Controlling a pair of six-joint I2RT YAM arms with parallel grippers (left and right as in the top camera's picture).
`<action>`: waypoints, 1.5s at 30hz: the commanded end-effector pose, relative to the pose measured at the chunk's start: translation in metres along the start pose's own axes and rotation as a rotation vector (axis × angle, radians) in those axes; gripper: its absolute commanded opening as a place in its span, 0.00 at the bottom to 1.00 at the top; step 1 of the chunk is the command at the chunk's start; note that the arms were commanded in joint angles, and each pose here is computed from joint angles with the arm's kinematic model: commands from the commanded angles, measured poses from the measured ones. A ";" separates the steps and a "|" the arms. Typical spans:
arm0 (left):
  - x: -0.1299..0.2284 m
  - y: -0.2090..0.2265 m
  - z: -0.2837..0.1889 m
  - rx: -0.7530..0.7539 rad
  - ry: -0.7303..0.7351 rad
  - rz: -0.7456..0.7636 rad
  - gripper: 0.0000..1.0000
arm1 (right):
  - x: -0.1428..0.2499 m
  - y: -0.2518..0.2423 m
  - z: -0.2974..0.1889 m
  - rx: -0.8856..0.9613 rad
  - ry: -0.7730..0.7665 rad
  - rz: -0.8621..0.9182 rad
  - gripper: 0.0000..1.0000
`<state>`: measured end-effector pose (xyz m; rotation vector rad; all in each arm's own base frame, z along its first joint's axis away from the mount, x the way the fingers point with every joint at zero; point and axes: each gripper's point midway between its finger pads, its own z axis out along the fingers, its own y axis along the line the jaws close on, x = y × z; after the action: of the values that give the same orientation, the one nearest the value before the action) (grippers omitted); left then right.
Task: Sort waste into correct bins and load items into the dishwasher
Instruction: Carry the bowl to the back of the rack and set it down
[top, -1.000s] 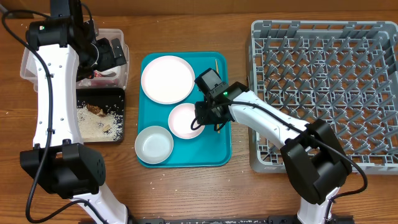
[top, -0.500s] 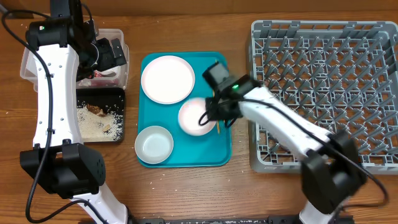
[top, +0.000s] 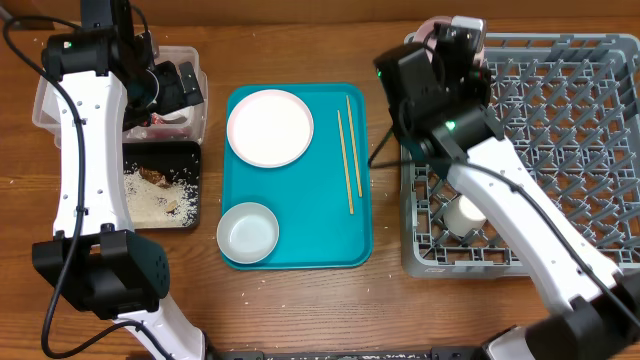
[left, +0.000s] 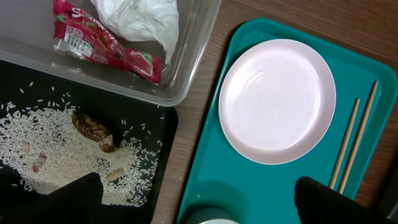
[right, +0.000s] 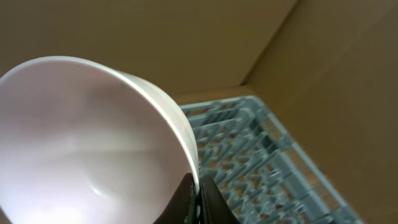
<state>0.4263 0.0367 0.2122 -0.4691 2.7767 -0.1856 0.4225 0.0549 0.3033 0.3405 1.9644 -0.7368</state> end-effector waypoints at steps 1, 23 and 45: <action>-0.004 -0.002 -0.013 0.013 -0.036 0.013 1.00 | 0.001 -0.013 0.045 0.188 -0.003 -0.190 0.04; -0.004 -0.002 -0.013 0.013 -0.036 0.013 1.00 | 0.063 0.049 0.136 0.169 0.099 -0.493 0.04; -0.004 -0.002 -0.013 0.013 -0.036 0.013 1.00 | 0.082 0.078 0.106 0.091 0.117 -0.631 0.54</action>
<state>0.4264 0.0367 0.2122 -0.4690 2.7763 -0.1856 0.4974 0.0319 0.1713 -0.1852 2.1725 -1.2462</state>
